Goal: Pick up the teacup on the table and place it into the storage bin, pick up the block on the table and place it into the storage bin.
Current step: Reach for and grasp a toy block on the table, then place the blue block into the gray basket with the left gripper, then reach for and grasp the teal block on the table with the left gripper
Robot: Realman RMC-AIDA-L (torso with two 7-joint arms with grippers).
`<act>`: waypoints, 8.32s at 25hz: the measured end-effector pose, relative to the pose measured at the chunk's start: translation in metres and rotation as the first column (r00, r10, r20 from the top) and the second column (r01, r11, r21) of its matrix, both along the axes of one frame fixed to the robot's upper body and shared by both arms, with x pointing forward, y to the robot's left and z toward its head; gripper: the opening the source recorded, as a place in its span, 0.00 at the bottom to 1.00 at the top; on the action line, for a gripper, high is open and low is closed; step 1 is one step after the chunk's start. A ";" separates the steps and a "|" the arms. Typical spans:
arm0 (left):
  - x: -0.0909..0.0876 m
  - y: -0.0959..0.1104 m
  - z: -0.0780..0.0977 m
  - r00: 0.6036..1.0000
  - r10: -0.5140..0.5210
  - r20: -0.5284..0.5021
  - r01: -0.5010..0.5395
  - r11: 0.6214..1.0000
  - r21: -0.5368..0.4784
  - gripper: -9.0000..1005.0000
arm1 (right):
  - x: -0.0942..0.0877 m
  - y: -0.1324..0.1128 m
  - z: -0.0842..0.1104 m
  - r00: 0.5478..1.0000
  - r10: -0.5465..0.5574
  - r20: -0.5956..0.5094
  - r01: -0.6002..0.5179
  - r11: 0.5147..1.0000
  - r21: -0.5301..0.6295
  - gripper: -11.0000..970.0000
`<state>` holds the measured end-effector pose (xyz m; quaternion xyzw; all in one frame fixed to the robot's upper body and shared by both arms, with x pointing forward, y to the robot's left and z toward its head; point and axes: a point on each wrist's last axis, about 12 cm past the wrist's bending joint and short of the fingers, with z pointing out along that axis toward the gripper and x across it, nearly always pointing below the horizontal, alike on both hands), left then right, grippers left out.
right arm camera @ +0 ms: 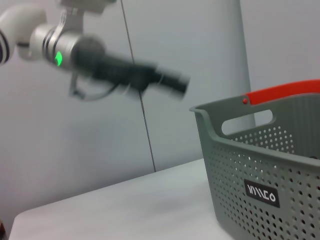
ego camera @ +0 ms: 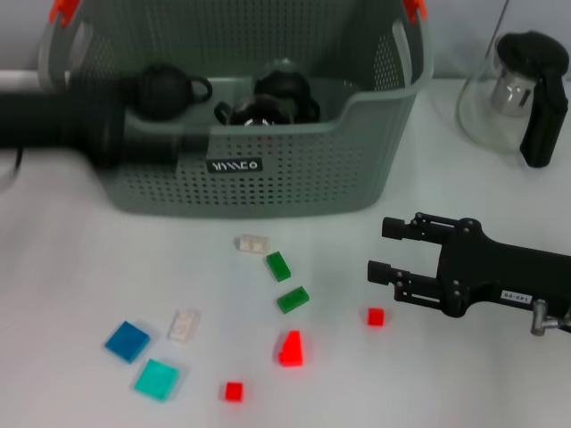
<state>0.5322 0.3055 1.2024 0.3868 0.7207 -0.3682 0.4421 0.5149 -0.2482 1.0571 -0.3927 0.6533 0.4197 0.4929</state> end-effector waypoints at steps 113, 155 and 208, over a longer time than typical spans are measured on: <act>0.013 -0.051 -0.094 0.911 0.186 -0.368 0.180 0.623 0.761 0.70 | -0.003 -0.008 -0.004 1.000 -0.024 -0.008 0.024 1.000 -0.016 0.71; 0.034 -0.018 0.044 0.994 -0.042 -0.096 0.056 0.987 0.153 0.46 | -0.003 -0.007 -0.003 1.000 -0.020 -0.009 0.019 1.000 -0.013 0.71; 0.048 -0.039 0.028 0.976 0.199 -0.087 -0.193 0.978 0.073 0.79 | -0.006 -0.008 -0.003 1.000 -0.018 -0.014 0.018 1.000 -0.004 0.71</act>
